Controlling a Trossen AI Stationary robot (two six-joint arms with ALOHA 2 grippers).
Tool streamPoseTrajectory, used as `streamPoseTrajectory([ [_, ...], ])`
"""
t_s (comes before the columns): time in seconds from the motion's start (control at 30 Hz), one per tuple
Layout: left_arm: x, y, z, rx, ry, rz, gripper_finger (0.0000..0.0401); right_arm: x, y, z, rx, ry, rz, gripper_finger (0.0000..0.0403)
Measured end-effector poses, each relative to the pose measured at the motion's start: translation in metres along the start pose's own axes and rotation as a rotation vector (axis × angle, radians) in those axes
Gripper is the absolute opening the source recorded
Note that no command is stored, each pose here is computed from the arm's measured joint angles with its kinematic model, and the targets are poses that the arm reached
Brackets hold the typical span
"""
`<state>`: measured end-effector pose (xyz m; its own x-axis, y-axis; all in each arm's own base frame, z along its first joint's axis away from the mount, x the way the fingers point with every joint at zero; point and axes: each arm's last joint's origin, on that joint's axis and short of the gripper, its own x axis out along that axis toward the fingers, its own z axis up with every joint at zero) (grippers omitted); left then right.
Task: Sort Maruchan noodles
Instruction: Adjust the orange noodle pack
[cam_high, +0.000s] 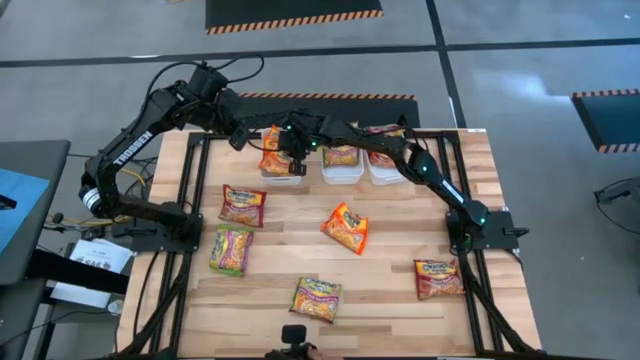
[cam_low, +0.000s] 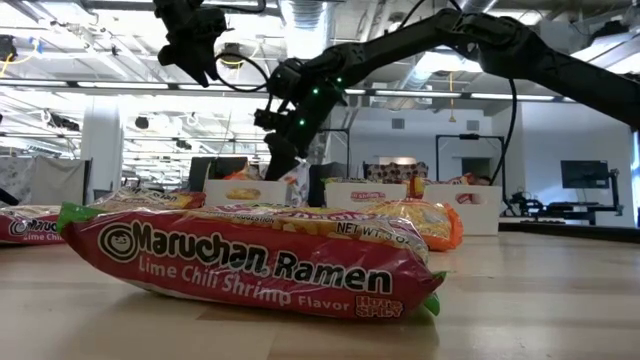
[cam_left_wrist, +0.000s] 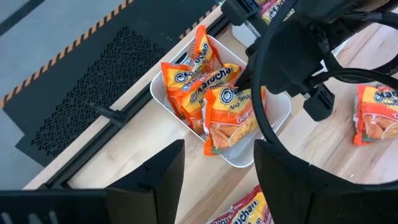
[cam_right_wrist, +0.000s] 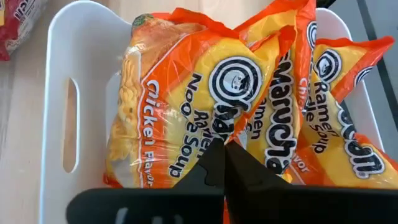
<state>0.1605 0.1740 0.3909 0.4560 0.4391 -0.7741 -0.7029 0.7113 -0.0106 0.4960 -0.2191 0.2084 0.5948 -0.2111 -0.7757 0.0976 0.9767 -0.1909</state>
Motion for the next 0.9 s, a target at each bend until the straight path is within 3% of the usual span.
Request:
streamPoseTrajectory([
  [0.37,0.000,0.000,0.000,0.000,0.000,0.000,0.0178,-0.033,-0.007,0.014,-0.083,-0.012,-0.101,0.0005],
  [0.57,0.000,0.000,0.000,0.000,-0.001,0.000,0.0178,-0.051,-0.007,0.024,-0.291,-0.038,-0.130,0.0005],
  [0.83,0.000,0.000,0.000,0.001,-0.003,0.000,0.0178,-0.048,0.013,0.028,-0.542,-0.007,-0.108,0.0004],
  [0.9,0.000,0.000,0.000,0.001,-0.003,0.000,0.0178,-0.044,0.019,0.028,-0.606,0.037,-0.158,0.0004],
])
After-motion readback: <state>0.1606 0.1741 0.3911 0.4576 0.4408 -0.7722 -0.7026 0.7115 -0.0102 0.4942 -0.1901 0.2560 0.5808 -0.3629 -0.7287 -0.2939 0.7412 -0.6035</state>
